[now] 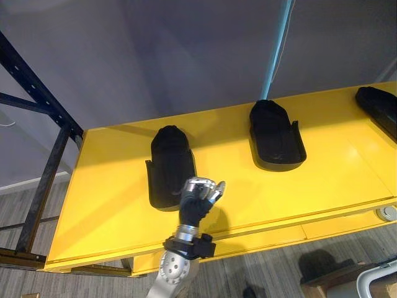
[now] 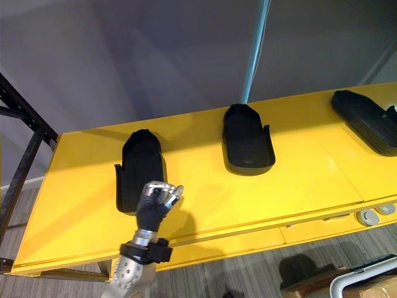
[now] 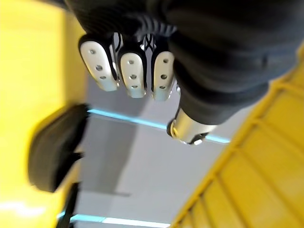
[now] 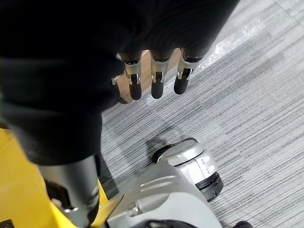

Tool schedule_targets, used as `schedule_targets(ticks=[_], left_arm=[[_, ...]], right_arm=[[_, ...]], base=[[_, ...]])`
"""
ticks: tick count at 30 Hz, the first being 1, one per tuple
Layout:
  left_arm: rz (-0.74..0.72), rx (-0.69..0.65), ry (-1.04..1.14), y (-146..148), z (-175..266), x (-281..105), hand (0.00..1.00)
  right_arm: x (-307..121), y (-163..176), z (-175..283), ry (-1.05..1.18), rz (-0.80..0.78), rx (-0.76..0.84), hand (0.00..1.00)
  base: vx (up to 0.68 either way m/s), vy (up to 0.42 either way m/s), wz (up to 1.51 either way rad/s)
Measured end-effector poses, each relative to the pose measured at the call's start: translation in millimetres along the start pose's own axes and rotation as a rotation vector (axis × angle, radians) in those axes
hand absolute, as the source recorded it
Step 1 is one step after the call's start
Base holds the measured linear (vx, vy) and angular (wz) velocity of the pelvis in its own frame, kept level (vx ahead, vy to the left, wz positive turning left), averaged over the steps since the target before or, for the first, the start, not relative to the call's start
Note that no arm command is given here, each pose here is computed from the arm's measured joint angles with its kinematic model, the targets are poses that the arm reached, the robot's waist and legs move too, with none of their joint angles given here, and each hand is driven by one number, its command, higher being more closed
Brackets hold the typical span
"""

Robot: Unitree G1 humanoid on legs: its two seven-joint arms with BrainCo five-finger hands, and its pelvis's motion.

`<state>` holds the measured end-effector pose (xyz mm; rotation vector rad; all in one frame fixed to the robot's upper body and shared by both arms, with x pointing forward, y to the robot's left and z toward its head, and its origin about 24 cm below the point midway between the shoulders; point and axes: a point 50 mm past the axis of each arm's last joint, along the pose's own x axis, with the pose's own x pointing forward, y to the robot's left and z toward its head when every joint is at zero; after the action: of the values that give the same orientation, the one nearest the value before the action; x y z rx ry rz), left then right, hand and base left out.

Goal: Walk over and take plastic housings, then place them on the shelf

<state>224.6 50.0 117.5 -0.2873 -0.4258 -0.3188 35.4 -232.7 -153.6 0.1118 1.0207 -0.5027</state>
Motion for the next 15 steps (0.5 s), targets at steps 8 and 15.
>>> schedule_targets(ticks=[8,15], left_arm=[[0.034,0.109,0.050,3.2,-11.9,9.9,1.00],[0.099,0.146,0.058,13.8,-12.2,9.3,1.00]], right_arm=[[2.8,8.1,7.9,-0.028,-0.005,0.026,0.00],[2.6,8.1,7.3,-0.028,-0.019,0.030,0.00]], base=[[0.02,-0.001,-0.07],[0.00,0.000,0.00]])
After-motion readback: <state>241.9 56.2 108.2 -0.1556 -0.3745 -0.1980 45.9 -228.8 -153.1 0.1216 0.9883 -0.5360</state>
